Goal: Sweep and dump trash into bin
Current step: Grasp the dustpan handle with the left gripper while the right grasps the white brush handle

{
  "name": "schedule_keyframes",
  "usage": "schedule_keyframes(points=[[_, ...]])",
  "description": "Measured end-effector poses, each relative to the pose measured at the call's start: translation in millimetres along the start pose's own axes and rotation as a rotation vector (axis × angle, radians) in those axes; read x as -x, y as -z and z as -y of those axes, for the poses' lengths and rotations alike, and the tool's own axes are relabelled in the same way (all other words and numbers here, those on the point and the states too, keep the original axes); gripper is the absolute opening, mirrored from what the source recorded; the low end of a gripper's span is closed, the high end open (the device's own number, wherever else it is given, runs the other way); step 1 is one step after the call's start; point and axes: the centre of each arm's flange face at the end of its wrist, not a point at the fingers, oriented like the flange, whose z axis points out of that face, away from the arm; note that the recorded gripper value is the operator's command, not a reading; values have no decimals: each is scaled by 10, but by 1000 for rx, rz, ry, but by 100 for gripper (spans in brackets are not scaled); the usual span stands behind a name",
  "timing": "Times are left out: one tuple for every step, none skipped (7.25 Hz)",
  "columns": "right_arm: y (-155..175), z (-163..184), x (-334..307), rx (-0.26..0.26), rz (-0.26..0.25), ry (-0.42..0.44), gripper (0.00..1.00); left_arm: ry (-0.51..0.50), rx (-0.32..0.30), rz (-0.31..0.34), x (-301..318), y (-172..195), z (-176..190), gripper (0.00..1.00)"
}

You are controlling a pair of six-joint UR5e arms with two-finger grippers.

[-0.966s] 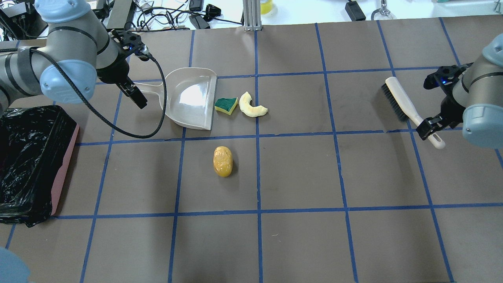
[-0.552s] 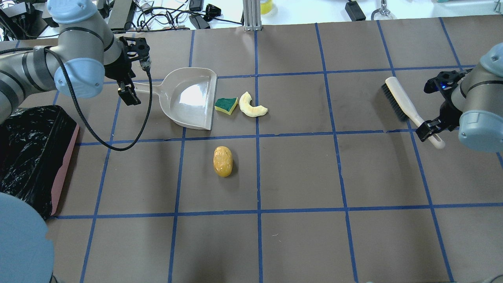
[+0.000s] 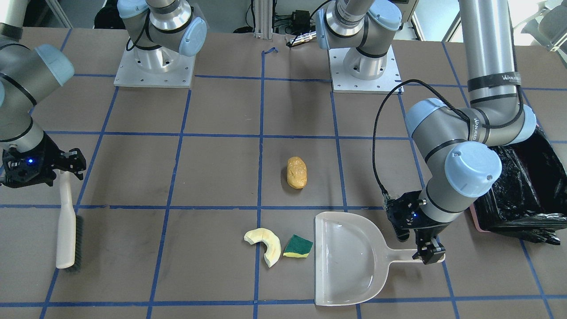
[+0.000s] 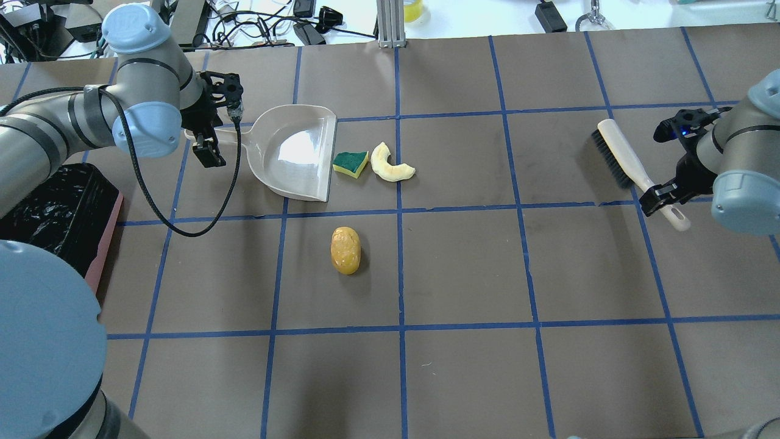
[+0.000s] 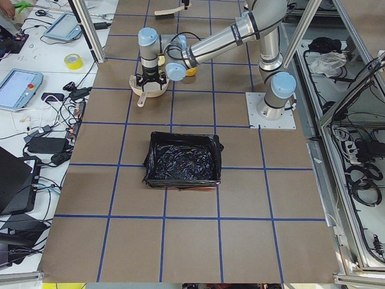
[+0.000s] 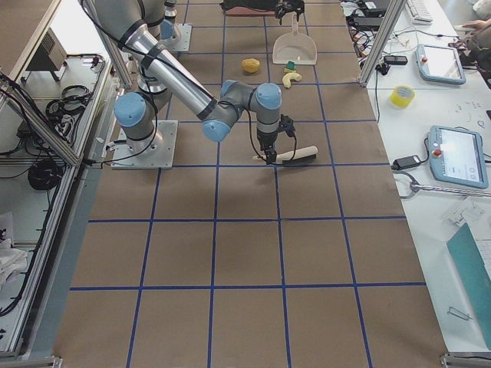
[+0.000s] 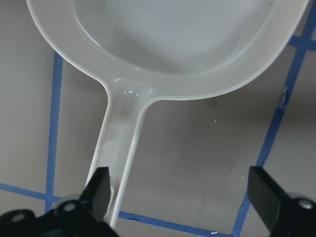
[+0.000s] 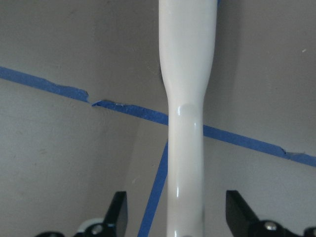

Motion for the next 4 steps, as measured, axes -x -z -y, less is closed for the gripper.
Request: schedule_keyframes(points=[[-10,1,-3,1,-1,1,53,-47,0,18,51,-10,1,100],[-15,1,-8,3,-4,1,43,-84,-2,27,102,-46,-6,100],[-17,-1,-10,5,-6,1,32,-101,-5,24,134,-115,-33,100],[-19,-3,-13,8,-8,1,11,-103,-5,16,150,-175,-85,100]])
